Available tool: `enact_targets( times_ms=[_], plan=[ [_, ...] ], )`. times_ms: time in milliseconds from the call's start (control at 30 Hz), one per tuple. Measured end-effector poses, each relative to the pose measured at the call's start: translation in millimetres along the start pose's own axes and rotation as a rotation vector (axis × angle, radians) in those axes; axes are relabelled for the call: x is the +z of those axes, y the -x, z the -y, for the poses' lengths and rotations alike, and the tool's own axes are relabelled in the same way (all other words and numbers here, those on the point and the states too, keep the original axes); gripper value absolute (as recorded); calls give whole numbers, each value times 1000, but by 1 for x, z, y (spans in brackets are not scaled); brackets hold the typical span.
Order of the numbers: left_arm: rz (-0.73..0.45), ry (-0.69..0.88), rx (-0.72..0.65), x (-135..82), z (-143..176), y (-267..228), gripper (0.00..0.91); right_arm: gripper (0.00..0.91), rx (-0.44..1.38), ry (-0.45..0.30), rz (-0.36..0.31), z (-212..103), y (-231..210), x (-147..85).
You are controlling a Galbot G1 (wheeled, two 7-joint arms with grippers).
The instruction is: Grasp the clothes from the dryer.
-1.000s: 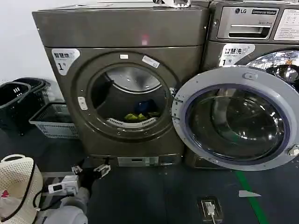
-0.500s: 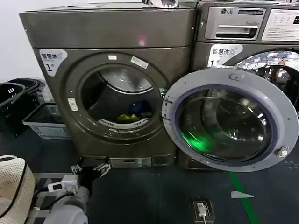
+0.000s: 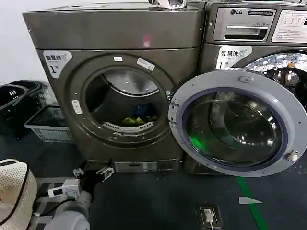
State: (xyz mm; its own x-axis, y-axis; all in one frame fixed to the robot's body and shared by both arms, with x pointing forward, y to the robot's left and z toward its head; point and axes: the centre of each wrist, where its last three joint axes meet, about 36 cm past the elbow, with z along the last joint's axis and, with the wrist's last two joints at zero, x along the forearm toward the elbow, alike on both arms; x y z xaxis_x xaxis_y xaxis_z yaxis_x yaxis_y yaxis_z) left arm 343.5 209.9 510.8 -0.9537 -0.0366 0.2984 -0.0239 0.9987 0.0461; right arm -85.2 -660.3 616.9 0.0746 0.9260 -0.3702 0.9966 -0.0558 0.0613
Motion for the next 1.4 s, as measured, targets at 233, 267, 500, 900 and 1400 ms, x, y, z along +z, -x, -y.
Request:
enact_targets(
  times_ms=[233,267,500,900,1400],
  plan=[
    [4,15,3,-1,1,0,907,907,-3,-1,-2,0,-2,1],
    [5,15,4,-1,2,0,907,907,-4,-1,-3,0,-3,1],
    [9,17,5,-2,2,1,907,907,-8,1,-4,-3,-3,1],
    [3,18,-3,0,1,2,907,907,-19,1,-10,-8,-4,5],
    [2,20,-22,0,-1,6,907,907,-32,5,-10,-15,-5,5]
  ],
)
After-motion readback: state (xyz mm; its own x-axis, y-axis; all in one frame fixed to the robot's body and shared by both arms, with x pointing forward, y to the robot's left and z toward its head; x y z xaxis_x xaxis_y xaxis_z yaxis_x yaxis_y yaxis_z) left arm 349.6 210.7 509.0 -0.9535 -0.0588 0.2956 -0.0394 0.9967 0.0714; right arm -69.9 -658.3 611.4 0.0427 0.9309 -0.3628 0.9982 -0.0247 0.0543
